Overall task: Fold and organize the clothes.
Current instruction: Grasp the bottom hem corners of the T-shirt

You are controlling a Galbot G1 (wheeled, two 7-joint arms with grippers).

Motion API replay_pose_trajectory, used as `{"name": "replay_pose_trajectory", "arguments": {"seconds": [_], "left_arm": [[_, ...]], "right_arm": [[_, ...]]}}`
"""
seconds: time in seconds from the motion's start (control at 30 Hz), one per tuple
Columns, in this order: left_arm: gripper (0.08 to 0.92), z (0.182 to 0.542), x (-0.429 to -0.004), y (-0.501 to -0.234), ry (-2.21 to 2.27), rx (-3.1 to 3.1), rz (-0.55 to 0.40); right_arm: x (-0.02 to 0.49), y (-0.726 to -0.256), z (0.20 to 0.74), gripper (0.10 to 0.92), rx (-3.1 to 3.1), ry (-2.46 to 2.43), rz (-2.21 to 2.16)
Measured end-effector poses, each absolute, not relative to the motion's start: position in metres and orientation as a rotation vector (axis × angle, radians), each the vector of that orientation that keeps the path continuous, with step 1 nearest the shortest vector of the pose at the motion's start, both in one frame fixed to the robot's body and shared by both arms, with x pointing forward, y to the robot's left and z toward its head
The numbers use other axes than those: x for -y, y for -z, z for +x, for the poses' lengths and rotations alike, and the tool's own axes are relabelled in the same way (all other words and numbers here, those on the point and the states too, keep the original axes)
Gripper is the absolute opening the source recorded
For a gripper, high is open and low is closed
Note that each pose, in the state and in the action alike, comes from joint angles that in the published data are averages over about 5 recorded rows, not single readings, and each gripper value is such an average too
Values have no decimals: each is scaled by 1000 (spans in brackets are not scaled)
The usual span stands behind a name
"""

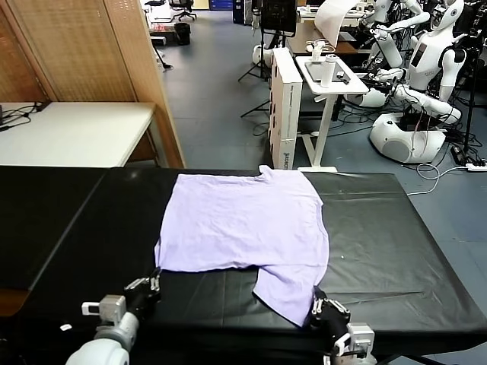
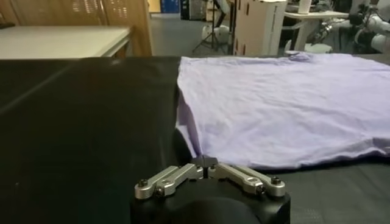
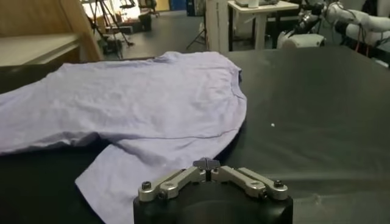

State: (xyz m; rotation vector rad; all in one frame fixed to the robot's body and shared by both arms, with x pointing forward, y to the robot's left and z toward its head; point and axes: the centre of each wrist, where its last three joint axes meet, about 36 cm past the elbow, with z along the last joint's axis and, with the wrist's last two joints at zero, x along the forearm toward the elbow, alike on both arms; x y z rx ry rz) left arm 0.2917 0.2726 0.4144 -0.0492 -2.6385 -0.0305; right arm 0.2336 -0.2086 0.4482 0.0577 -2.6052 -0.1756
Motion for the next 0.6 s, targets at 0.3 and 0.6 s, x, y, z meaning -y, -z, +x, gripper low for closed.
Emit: {"name": "replay_pose_trajectory", "arguments": {"seconds": [0.3, 0.6], "left_arm": [[145, 278, -279, -430, 76, 2550, -55], [145, 258, -283, -450, 102, 2482, -68]], "right_arm": [[220, -471, 214, 139, 2543, 182, 27], [227, -497, 190, 139, 2400, 196, 6]]}}
